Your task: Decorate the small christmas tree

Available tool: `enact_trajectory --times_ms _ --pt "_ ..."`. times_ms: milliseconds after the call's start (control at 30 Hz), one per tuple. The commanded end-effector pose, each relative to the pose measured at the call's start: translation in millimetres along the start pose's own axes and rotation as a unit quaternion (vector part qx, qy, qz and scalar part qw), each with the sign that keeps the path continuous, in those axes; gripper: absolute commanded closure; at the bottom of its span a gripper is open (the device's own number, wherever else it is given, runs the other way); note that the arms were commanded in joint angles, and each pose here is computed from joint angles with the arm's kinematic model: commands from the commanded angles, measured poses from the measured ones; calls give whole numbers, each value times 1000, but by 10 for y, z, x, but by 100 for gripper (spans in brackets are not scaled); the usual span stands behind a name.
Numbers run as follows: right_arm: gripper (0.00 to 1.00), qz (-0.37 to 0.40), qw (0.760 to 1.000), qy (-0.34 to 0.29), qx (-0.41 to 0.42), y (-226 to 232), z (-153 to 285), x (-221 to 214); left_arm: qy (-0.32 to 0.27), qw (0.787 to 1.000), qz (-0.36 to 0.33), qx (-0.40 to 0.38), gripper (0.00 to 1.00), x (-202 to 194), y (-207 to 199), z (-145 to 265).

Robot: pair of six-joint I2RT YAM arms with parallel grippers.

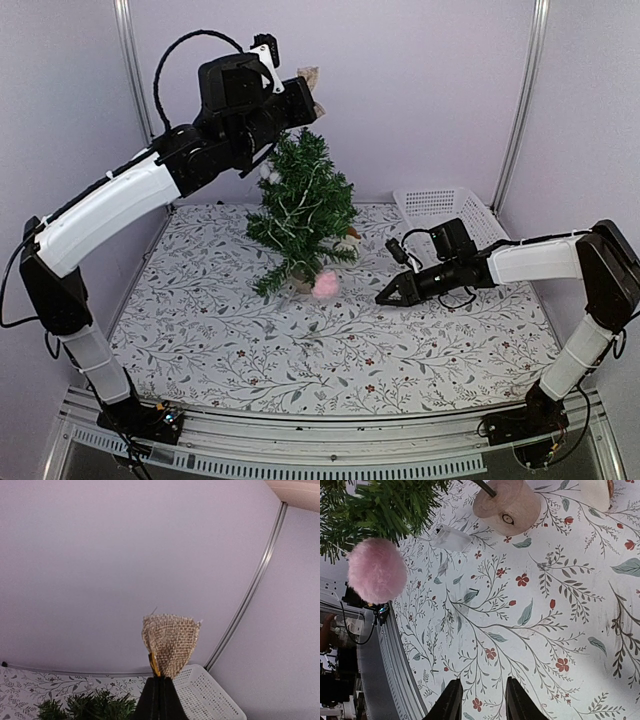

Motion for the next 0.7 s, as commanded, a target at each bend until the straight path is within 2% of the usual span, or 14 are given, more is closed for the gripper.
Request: enact_trajectory --times_ms 0,233,400,500,667 --pt "67 14 1000 -23 4 81 46 162 10 998 47 48 100 -7 88 137" --pt "66 15 1000 -19 6 76 25 170 34 994 62 87 100 -160 175 136" --pt "66 14 1000 -18 6 67 18 164 43 993 84 77 100 -221 188 81" --pt "65 14 1000 -19 5 68 25 160 47 992 87 82 96 -247 217 68" --pt "65 14 1000 -19 6 69 26 158 50 991 82 95 95 -269 259 36"
Point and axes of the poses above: each gripper's point midway between its finger pads, its own z axis back along the fingers, its own y axis along the line the jaws close on, x = y × z, the point moved 4 cm from there along z, back along the fingers, and after that the axes turned 13 degrees about -z, right-handed, at the moved point
